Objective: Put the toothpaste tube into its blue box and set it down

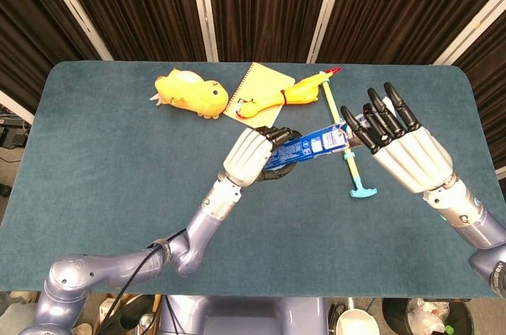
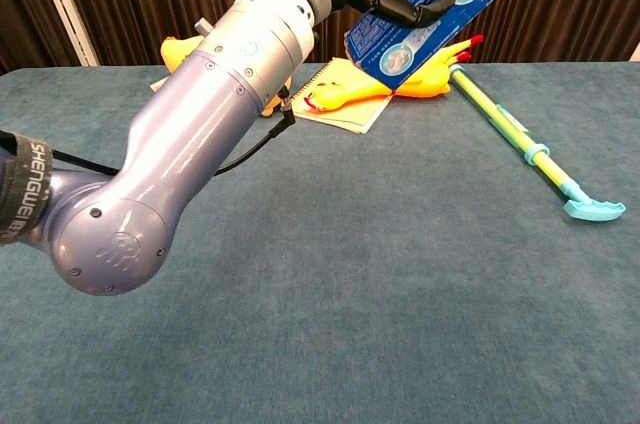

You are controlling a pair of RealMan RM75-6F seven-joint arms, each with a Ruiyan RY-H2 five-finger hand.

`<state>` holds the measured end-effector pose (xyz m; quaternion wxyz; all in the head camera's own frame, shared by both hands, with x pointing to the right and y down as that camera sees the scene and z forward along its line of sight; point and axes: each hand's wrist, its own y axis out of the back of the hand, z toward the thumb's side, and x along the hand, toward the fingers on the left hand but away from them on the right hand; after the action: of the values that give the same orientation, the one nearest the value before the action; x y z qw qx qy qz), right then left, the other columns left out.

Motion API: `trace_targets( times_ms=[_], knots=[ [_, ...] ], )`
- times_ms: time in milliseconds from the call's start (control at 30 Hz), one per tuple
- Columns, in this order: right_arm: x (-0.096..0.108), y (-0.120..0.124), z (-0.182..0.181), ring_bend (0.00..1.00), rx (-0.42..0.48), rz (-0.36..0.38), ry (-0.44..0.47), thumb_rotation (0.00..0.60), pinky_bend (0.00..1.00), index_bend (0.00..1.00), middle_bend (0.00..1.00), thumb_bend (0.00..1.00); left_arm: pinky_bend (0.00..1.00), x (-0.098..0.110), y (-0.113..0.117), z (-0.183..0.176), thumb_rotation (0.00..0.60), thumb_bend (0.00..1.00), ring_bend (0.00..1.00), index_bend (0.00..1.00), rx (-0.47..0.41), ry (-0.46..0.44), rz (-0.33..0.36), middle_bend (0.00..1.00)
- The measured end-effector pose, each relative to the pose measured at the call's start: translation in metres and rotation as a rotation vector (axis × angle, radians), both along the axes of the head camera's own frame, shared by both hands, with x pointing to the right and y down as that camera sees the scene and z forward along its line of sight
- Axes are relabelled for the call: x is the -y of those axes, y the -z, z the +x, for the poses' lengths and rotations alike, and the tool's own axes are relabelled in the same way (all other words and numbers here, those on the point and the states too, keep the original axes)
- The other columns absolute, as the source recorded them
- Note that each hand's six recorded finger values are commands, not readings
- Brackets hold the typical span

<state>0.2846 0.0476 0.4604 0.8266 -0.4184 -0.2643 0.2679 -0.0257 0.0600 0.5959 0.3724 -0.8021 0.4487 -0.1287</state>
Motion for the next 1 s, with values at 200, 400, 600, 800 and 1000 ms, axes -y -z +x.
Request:
trace_targets(
  times_ms=[200, 400, 600, 800, 1000],
  knots=[
    [0.001, -0.001, 0.006, 0.18, 0.017, 0.002, -0.031, 0.600, 0.18, 0.09, 0.39, 0.40, 0.61, -0.001, -0.001, 0.000, 0.600, 0.49, 0.56, 0.46, 0.003, -0.004, 0.001, 0.59],
    [0.002, 0.002, 0.004, 0.18, 0.035, 0.021, -0.034, 0.600, 0.17, 0.08, 0.39, 0.40, 0.60, 0.002, 0.001, -0.001, 0.600, 0.48, 0.54, 0.45, -0.007, 0.011, 0.006, 0.57],
    [0.003, 0.008, 0.009, 0.18, 0.066, 0.038, -0.048, 0.600, 0.17, 0.08, 0.39, 0.40, 0.60, 0.003, 0.004, -0.002, 0.600, 0.49, 0.54, 0.44, -0.030, 0.027, 0.012, 0.57],
    [0.001, 0.013, 0.016, 0.18, 0.100, 0.047, -0.054, 0.600, 0.17, 0.08, 0.39, 0.40, 0.60, 0.003, 0.007, -0.003, 0.600, 0.49, 0.53, 0.44, -0.059, 0.036, 0.013, 0.57],
    [0.002, 0.012, 0.021, 0.18, 0.102, 0.042, -0.064, 0.600, 0.17, 0.08, 0.39, 0.45, 0.60, 0.003, 0.007, -0.003, 0.600, 0.49, 0.53, 0.44, -0.065, 0.035, 0.013, 0.57]
  ],
)
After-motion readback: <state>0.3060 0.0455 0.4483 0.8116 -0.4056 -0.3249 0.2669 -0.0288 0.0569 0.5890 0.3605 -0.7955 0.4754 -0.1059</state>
